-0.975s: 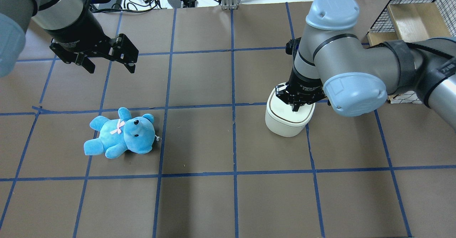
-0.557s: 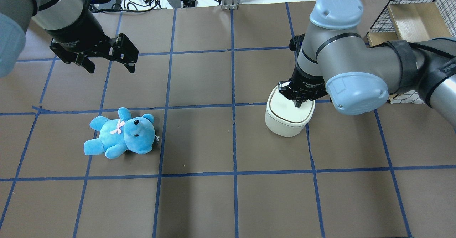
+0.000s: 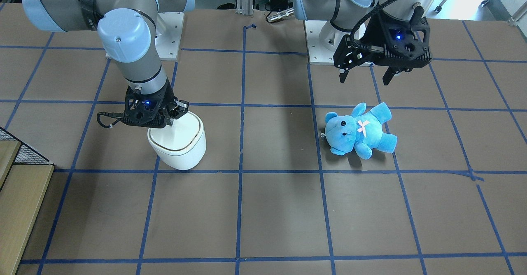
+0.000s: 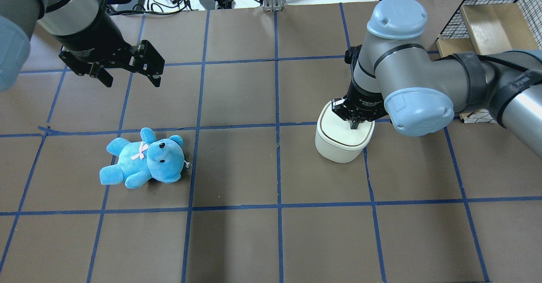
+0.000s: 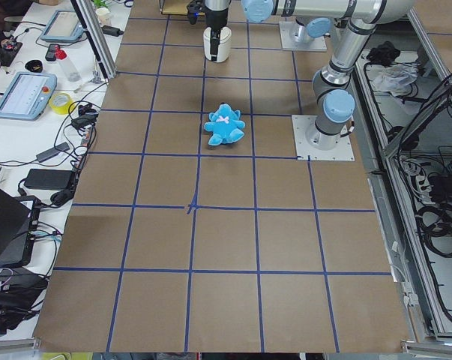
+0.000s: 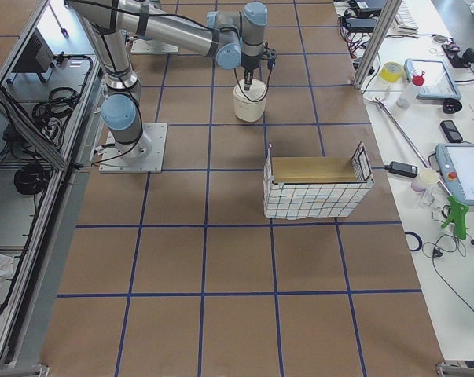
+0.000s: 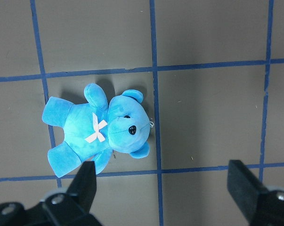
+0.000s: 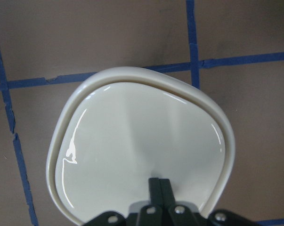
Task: Open trash can with right arm
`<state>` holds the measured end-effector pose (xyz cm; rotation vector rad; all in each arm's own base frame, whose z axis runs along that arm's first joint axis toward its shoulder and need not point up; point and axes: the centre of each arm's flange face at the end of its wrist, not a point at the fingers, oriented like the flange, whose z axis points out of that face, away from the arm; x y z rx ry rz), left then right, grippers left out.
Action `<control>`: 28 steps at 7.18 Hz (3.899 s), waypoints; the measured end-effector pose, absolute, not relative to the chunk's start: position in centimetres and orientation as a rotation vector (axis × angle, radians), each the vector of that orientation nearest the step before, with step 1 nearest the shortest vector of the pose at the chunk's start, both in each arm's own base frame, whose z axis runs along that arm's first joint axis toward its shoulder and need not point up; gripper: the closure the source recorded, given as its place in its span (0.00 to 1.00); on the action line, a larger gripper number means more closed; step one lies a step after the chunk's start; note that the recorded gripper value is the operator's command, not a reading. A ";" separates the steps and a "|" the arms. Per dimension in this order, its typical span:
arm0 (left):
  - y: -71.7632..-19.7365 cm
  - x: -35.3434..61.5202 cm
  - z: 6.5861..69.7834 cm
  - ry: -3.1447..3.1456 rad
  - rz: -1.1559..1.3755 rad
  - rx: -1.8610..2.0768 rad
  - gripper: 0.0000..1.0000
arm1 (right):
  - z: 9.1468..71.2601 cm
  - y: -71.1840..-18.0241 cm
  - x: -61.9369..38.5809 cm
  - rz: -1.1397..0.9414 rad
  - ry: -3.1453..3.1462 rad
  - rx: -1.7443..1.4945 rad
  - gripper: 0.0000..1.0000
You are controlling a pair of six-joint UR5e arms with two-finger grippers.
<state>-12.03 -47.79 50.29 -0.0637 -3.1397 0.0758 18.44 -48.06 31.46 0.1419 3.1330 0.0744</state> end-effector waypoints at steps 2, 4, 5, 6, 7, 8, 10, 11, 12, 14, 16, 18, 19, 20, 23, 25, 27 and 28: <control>-47.8 -12.0 50.3 -3.139 0.076 -0.064 0.00 | 30.8 -48.1 18.4 0.066 3.135 0.144 1.00; -47.8 -12.0 50.3 -3.139 0.076 -0.064 0.00 | 31.9 -48.4 18.2 0.092 3.164 0.152 1.00; -47.8 -12.0 50.3 -3.140 0.076 -0.064 0.00 | 33.0 -48.7 18.1 0.123 3.172 0.161 1.00; -47.8 -12.0 50.3 -3.140 0.076 -0.064 0.00 | 34.3 -49.0 18.2 0.155 3.173 0.170 1.00; -47.8 -12.0 50.3 -3.140 0.076 -0.064 0.00 | 35.6 -49.2 18.2 0.181 3.171 0.176 1.00; -47.8 -12.0 50.3 -3.140 0.076 -0.064 0.00 | 37.3 -49.5 18.2 0.208 3.170 0.179 1.00; -47.8 -12.0 50.3 -3.140 0.076 -0.064 0.00 | 42.3 -49.7 18.1 0.274 3.173 0.183 0.94; -47.8 -12.0 50.3 -3.140 0.076 -0.064 0.00 | 44.4 -49.8 18.0 0.283 3.173 0.177 0.68; -47.8 -12.0 50.3 -3.140 0.076 -0.064 0.00 | 45.8 -49.8 18.0 0.272 3.170 0.148 0.19; -47.8 -12.0 50.3 -3.140 0.076 -0.064 0.00 | 47.7 -49.6 17.5 0.214 3.159 -0.004 0.00; -47.8 -12.0 50.3 -3.140 0.076 -0.064 0.00 | 49.1 -50.3 15.5 0.160 3.118 -0.112 0.00; -47.8 -12.0 50.3 -3.140 0.076 -0.064 0.00 | 49.7 -50.8 13.6 0.132 3.093 -0.177 0.00; -47.8 -12.0 50.3 -3.140 0.076 -0.064 0.00 | 50.3 -50.5 13.4 0.102 3.098 -0.173 0.00; -47.8 -12.0 50.3 -3.140 0.076 -0.064 0.00 | 51.1 -50.0 13.3 0.068 3.105 -0.144 0.00; -47.8 -12.0 50.3 -3.140 0.076 -0.064 0.00 | 51.5 -50.4 13.3 -0.115 3.107 -0.081 0.00; -47.8 -12.0 50.3 -3.140 0.076 -0.064 0.00 | 51.1 -50.0 13.2 -0.239 3.111 -0.083 0.00; -47.8 -12.0 50.3 -3.140 0.076 -0.064 0.00 | 51.4 -49.8 12.8 -0.299 3.144 -0.087 0.00; -47.8 -12.0 50.3 -3.140 0.076 -0.064 0.00 | 52.0 -49.4 12.5 -0.311 3.172 -0.085 0.00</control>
